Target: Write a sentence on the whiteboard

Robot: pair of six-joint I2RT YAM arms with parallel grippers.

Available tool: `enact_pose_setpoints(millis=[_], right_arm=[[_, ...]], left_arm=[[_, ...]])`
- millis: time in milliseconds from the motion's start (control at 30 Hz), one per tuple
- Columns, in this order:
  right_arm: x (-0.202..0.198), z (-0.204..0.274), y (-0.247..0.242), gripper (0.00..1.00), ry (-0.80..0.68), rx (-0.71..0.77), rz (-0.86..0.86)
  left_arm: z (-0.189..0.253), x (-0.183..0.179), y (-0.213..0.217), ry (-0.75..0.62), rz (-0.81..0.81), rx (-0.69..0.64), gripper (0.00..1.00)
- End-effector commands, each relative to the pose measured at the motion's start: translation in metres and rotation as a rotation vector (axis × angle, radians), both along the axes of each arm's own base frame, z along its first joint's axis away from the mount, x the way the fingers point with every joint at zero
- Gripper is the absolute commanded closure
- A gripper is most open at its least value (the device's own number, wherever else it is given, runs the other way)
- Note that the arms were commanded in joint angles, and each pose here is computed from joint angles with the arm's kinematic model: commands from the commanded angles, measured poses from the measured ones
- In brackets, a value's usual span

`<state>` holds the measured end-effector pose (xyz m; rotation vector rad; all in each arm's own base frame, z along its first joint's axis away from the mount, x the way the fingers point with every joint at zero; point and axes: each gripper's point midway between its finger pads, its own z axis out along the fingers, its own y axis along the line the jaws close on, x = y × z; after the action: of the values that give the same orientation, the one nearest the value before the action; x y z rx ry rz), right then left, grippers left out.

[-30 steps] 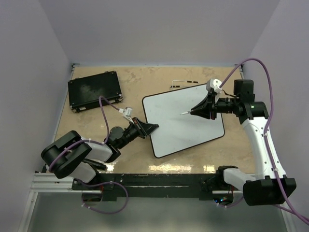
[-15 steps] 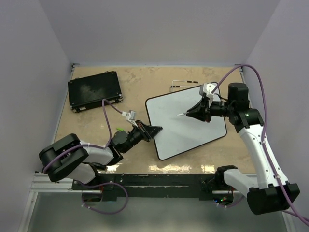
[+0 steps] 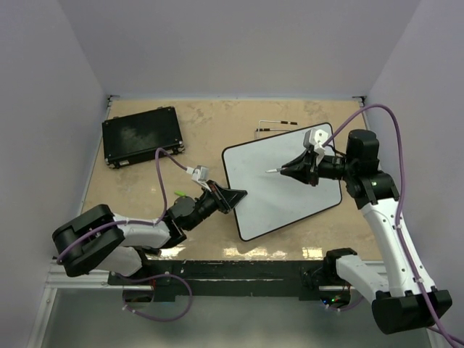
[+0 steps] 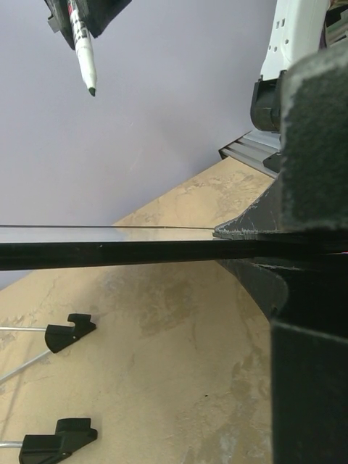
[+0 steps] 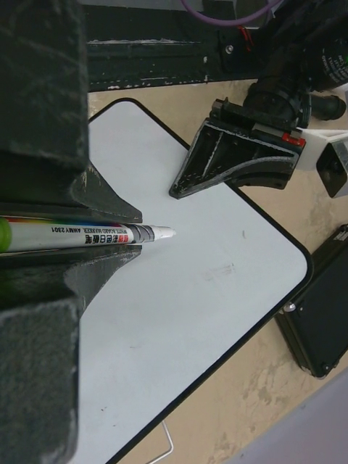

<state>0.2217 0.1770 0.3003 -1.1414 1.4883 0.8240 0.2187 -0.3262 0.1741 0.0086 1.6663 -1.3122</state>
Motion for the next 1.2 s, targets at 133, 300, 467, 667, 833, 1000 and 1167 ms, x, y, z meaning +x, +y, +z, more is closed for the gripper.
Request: enact_pose_setpoints(millis=[133,300,467,667,833,1000,1167], right_arm=[[-0.011,0.008,0.001,1.0,-0.06,0.002,0.037],[-0.014,0.009,0.001,1.0,-0.055,-0.01,0.051],[-0.019,0.02,0.002,1.0,-0.078,-0.025,0.081],[-0.017,0.012,0.005,1.0,-0.101,0.0,0.085],[-0.018,0.013,0.01,1.0,-0.076,0.044,0.103],[-0.025,0.002,0.017,1.0,-0.037,0.067,0.137],[-0.028,-0.01,0.02,1.0,-0.009,0.07,0.139]], left_arm=[[0.021,-0.005,0.002,-0.109,0.003,0.027,1.0],[0.023,-0.005,0.006,-0.091,0.026,-0.004,1.0],[0.022,-0.007,0.004,-0.056,0.023,-0.021,1.0],[0.02,-0.011,0.004,-0.043,0.021,-0.028,1.0],[0.017,-0.014,0.005,-0.036,0.031,-0.023,1.0],[0.011,-0.012,0.007,-0.019,0.054,-0.025,1.0],[0.01,-0.012,0.008,-0.016,0.073,-0.022,1.0]])
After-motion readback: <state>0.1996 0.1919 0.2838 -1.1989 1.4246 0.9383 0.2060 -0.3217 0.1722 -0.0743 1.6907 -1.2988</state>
